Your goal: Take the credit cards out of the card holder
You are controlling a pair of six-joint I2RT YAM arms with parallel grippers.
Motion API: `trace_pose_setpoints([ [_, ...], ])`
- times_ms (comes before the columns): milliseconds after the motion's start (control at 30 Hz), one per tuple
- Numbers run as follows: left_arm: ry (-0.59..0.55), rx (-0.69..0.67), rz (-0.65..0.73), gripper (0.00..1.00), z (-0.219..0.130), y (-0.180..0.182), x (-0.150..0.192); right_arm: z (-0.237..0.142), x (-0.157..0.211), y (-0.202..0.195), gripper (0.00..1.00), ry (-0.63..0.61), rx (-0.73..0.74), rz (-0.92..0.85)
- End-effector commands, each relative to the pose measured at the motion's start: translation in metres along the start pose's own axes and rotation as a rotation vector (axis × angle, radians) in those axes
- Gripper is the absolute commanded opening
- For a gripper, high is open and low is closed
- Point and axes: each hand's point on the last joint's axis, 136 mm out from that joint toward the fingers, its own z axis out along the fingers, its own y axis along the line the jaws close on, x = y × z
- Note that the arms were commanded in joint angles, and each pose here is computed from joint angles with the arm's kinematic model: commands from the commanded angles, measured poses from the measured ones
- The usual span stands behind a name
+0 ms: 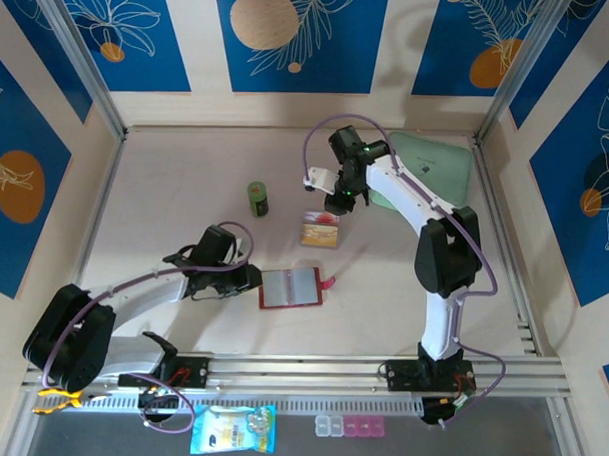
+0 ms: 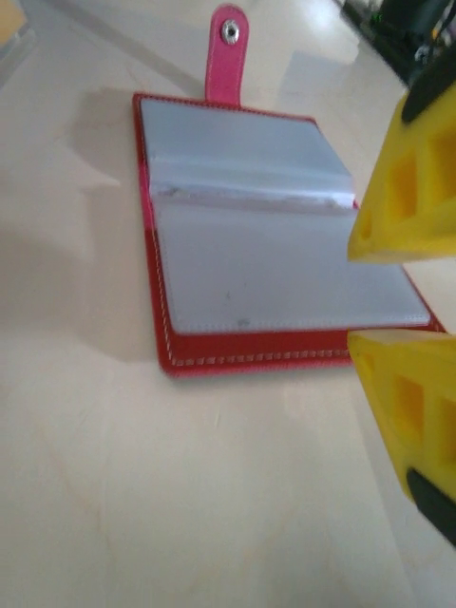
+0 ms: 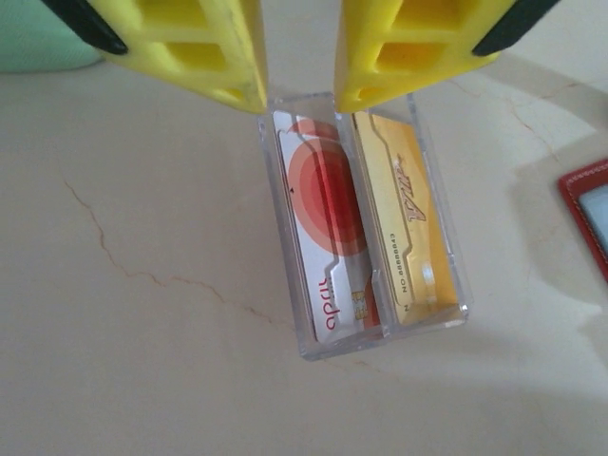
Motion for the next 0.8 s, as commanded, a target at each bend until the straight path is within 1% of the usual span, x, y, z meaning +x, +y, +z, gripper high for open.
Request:
trace_pose_setpoints([
  [0,-0.068,-0.067,0.049,0.36,-0.012,0.006,-0.018,-0.031,-0.006,-0.005,0.32,-0.099,0.063,0.086],
  [133,-0.119,-0.094,0.069,0.58,-0.018,0.013,-0.037,-0.037,0.006,-0.001,0.47,-0.139,0.101,0.181],
  [167,-0.130,-0.102,0.071,0.64,-0.019,0.015,-0.042,-0.038,0.009,0.000,0.53,-0.150,0.113,0.203],
  [233,-0.145,-0.122,0.078,0.70,-0.023,0.019,-0.051,-0.039,0.018,0.002,0.67,-0.168,0.137,0.248],
  [267,-0.156,-0.135,0.084,0.75,-0.026,0.021,-0.056,-0.041,0.022,0.002,0.77,-0.179,0.151,0.274],
  [300,-0.165,-0.150,0.091,0.91,-0.029,0.023,-0.061,-0.040,0.027,0.003,0.88,-0.186,0.165,0.300],
  [333,-0.172,-0.168,0.100,1.00,-0.032,0.026,-0.065,-0.041,0.032,0.002,0.99,-0.191,0.184,0.325],
  [533,-0.257,-0.317,0.129,1.00,-0.054,0.054,-0.096,-0.043,0.072,-0.013,0.99,-0.246,0.287,0.572],
  [667,-0.359,-0.508,0.163,1.00,-0.080,0.078,-0.121,-0.038,0.106,-0.020,0.99,-0.310,0.357,0.738],
  [767,-0.446,-0.640,0.196,1.00,-0.099,0.090,-0.139,-0.035,0.130,-0.028,0.99,-0.393,0.396,0.862],
])
